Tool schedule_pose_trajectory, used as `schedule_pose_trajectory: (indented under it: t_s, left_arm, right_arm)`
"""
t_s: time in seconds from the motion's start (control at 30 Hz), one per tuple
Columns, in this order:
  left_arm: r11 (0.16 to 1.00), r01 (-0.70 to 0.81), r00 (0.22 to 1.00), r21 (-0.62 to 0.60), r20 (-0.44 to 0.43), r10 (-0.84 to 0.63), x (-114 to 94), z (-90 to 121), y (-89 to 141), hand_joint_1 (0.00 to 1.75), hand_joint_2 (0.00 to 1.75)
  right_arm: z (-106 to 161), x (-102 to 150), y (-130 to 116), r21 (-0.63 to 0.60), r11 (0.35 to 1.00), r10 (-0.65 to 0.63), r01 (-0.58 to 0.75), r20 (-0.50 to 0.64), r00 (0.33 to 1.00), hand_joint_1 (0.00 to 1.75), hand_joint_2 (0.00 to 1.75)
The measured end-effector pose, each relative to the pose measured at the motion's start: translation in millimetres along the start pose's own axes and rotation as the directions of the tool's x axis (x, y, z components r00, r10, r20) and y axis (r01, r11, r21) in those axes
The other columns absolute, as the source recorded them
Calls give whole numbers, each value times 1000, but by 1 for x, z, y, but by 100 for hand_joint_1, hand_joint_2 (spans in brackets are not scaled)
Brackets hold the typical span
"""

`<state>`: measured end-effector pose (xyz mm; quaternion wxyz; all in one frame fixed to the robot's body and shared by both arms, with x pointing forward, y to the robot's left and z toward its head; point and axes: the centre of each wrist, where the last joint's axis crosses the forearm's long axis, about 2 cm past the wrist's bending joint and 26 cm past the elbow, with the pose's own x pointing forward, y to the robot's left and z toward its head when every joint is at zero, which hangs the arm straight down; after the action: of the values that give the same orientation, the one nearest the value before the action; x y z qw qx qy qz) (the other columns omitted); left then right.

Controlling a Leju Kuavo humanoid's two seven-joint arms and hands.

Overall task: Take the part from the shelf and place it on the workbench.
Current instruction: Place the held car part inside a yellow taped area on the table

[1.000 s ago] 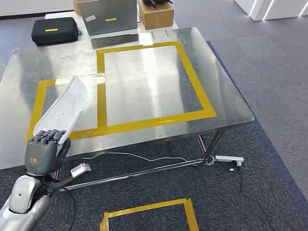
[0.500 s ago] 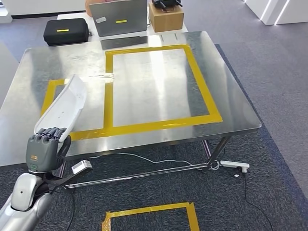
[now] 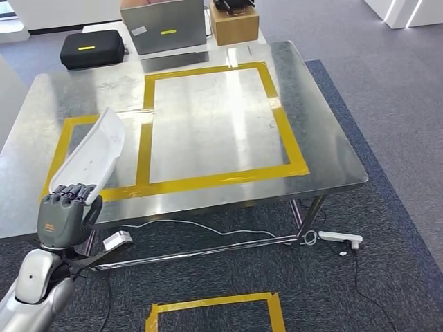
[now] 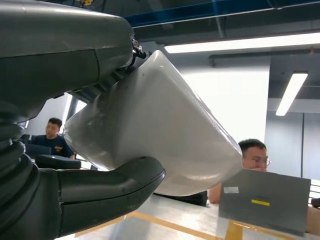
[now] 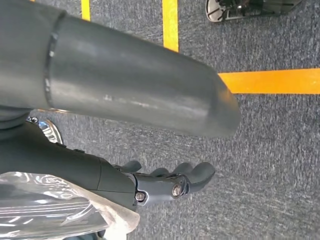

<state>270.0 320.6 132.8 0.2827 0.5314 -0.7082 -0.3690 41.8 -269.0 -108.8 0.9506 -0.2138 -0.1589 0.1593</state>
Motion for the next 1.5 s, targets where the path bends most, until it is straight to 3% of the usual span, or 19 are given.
schedule_pose_trajectory:
  t_s: [0.43, 0.77, 1.13, 1.5]
  left_arm:
    - [996, 11, 999, -92, -36, -14, -7, -3, -15, 175, 175]
    - [972, 20, 994, -236, -97, -44, -18, -5, -37, 175, 175]
    - [961, 2, 991, -278, -125, -38, -21, -3, -47, 175, 175]
    - [948, -93, 984, -304, -175, 41, -18, -41, -68, 175, 175]
  right_arm:
    - [0, 1, 0, 16, 1000, -2, 2, 4, 1000, 0, 0]
    - [0, 1, 0, 22, 1000, 2, -3, 4, 1000, 0, 0]
    - [0, 1, 0, 23, 1000, 5, -5, 3, 1000, 0, 0]
    - [-2, 8, -2, 36, 999, 40, -41, 29, 999, 0, 0]
